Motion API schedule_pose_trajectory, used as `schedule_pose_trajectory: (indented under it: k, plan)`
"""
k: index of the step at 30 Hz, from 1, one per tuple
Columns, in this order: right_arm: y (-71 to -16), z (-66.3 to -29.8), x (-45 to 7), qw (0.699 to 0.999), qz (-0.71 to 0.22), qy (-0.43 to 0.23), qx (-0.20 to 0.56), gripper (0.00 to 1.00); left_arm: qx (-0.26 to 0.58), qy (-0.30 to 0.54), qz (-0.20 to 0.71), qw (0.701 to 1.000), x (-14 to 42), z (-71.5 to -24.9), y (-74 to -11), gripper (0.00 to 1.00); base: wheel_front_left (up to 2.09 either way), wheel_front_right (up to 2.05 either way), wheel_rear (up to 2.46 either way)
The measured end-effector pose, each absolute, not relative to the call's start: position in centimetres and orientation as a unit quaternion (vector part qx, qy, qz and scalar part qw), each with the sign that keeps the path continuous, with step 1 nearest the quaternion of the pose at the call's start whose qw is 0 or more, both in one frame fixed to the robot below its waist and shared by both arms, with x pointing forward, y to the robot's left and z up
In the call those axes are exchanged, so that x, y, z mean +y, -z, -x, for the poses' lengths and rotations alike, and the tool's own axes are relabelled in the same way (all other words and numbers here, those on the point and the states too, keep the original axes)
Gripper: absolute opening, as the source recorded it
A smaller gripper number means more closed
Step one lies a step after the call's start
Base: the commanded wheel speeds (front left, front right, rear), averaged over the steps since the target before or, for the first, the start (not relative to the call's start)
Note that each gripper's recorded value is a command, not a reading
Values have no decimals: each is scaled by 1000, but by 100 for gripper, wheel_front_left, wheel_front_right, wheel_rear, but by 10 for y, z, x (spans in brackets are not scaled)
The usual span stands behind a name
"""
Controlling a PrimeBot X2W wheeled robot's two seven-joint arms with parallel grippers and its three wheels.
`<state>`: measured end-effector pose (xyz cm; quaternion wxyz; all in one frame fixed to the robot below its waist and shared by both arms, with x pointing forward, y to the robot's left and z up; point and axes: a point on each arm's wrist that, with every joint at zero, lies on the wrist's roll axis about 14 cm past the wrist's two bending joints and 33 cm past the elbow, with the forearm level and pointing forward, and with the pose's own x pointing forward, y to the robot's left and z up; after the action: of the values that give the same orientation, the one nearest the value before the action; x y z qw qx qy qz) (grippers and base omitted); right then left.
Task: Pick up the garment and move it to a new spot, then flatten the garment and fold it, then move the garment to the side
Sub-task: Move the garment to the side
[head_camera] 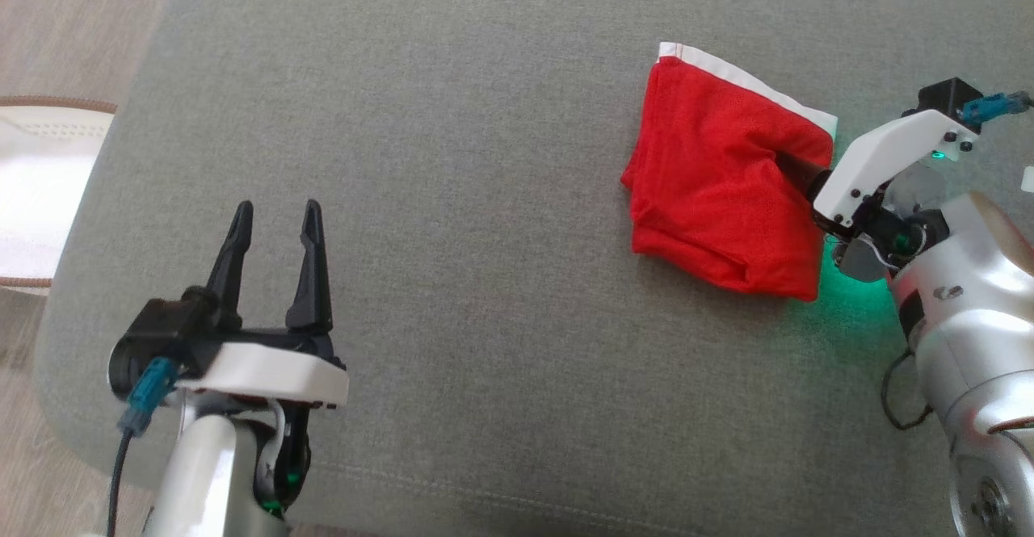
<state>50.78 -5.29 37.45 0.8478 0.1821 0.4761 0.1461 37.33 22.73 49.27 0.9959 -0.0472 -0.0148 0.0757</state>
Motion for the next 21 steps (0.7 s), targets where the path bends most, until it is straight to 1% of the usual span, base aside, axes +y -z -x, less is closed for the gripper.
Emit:
schedule_pose_trajectory:
  k: [3, 4, 5, 7, 9, 13, 17, 21]
  plan:
    - [-374, -507, -53, 847, -186, -145, 476, 100, -15, -73, 47, 996, 226, -376, -493, 100, 0, 0, 0]
    - [-374, -508, -54, 848, -187, -145, 473, 62, -14, -71, 48, 996, 224, -377, -492, 100, 0, 0, 0]
    - [-377, -508, -54, 854, -189, -144, 462, 0, -13, -67, 49, 996, 221, -378, -491, 100, 0, 0, 0]
    - [-378, -505, -52, 861, -190, -147, 448, 0, -15, -61, 51, 997, 218, -380, -492, 100, 0, 0, 0]
    - [-386, -506, -50, 873, -204, -151, 416, 0, -17, -54, 53, 997, 214, -382, -493, 100, 0, 0, 0]
    - [-410, -514, -62, 900, -195, -155, 358, 0, -24, -22, 58, 998, 198, -390, -498, 100, 0, 0, 0]
    - [-426, -515, -101, 916, -174, -133, 336, 0, -30, 24, 62, 997, 172, -400, -502, 100, 0, 0, 0]
    - [-438, -509, -145, 927, -161, -100, 324, 0, -20, 95, 71, 993, 128, -407, -497, 100, 0, 0, 0]
